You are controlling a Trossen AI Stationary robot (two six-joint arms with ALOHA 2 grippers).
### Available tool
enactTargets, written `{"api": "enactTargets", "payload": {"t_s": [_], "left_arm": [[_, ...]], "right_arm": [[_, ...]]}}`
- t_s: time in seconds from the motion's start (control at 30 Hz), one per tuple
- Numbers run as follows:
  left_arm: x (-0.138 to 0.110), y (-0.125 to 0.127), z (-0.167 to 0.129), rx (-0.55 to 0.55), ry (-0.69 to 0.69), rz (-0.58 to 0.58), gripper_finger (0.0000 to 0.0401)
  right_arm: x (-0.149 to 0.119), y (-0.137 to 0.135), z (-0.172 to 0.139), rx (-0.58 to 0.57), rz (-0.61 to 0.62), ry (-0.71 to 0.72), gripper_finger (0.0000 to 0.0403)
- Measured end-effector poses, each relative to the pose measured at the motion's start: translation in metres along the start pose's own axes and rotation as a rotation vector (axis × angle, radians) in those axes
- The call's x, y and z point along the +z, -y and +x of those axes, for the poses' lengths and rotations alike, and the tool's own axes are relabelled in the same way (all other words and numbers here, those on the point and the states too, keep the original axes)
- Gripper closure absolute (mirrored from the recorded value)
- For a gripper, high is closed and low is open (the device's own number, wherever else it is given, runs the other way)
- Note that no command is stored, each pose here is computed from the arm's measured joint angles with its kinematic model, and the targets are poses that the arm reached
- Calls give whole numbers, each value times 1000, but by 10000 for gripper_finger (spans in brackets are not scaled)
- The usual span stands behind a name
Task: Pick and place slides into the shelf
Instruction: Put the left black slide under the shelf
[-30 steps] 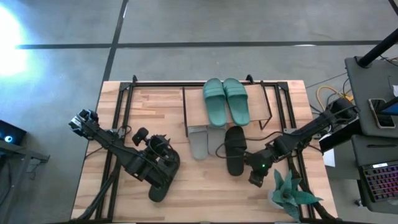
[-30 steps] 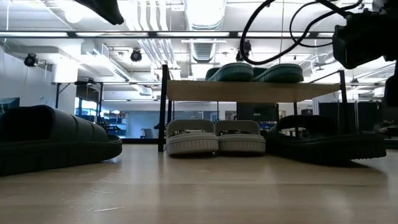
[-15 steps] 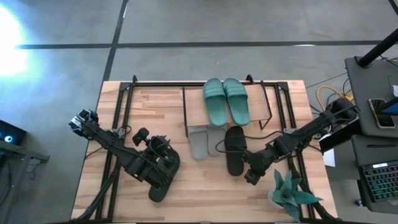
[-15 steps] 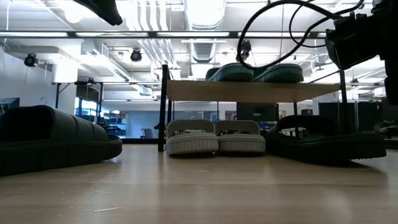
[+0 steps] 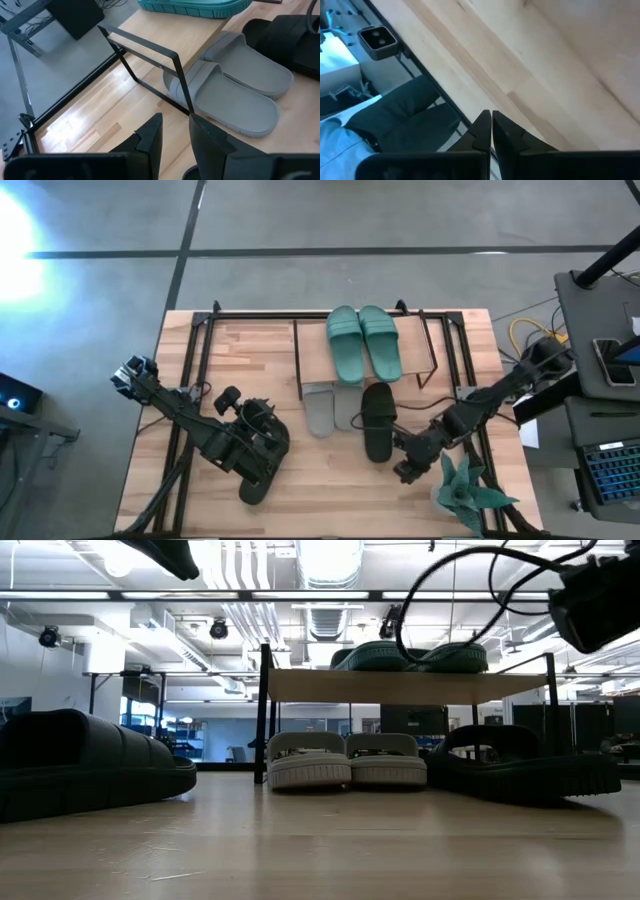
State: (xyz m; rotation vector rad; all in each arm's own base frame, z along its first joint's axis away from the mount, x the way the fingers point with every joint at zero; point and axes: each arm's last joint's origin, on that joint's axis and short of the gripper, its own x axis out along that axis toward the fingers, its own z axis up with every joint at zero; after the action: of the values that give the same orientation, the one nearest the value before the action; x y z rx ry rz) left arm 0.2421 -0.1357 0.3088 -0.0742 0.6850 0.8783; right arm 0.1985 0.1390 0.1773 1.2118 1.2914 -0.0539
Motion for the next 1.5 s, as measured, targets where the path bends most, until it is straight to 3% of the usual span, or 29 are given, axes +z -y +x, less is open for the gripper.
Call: {"api": "enactTargets", "payload": {"t_s": [0.27,0.47,0.63,0.87,1.23,1.5], "left_arm": [[0,0,0,0,0,5,320],[0,0,0,-1,-3,72,320],[0,1,0,-7,-3,71,320],[0,1,0,-11,-4,67,320],[0,1,0,-12,-4,69,320],[-3,3,-3,-30,-26,92,320]], "right_arm": [[3,-6,29,66,-24,24,394],[10,-6,41,60,-21,183,394],[13,-11,39,74,-13,290,394],[11,-11,37,-36,-3,299,394],[14,-18,34,-22,-22,421,394],[-7,-17,40,-24,-11,278,394]]}}
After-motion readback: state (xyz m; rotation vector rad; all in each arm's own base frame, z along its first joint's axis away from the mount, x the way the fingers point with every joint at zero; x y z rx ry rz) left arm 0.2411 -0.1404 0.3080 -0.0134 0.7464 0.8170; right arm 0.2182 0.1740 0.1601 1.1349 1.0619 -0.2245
